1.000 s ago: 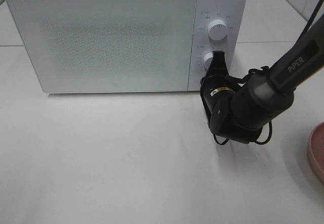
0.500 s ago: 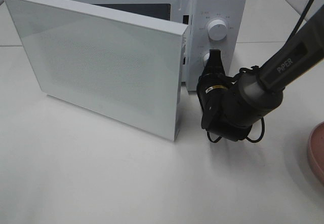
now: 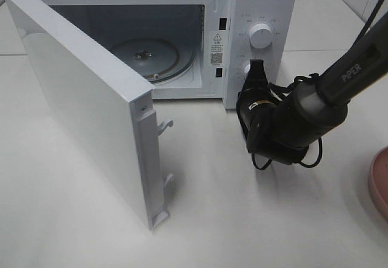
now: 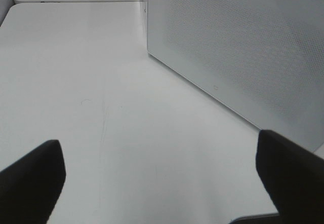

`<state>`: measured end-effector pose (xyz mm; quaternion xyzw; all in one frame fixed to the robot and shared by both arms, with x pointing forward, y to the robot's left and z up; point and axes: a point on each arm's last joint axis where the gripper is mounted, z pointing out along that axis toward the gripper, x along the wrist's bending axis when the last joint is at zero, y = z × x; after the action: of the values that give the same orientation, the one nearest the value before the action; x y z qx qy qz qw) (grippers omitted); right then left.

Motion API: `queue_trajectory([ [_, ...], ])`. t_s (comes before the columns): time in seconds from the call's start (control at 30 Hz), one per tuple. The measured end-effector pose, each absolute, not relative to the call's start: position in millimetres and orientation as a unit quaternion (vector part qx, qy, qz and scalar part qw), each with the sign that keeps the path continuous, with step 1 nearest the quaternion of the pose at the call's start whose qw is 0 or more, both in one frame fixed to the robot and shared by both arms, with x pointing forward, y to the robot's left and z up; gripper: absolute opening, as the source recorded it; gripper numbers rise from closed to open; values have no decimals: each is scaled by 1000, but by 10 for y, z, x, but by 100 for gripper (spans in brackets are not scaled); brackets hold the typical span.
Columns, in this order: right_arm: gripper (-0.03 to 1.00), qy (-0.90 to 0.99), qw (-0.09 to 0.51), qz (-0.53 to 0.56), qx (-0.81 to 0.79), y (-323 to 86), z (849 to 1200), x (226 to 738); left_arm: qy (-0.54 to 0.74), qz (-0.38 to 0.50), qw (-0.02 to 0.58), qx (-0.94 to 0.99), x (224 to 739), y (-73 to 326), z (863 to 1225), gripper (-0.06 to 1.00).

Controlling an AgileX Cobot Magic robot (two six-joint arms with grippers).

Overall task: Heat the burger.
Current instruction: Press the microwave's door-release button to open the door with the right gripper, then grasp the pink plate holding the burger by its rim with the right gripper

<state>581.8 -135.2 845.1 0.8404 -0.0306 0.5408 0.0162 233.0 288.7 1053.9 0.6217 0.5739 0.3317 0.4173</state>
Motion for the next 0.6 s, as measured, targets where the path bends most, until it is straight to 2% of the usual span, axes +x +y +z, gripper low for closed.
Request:
queue_trajectory([
  [0.6,1,6,9,507,862,-1525,8600,5482,574,332,417,622,2330,2887,10539,94],
])
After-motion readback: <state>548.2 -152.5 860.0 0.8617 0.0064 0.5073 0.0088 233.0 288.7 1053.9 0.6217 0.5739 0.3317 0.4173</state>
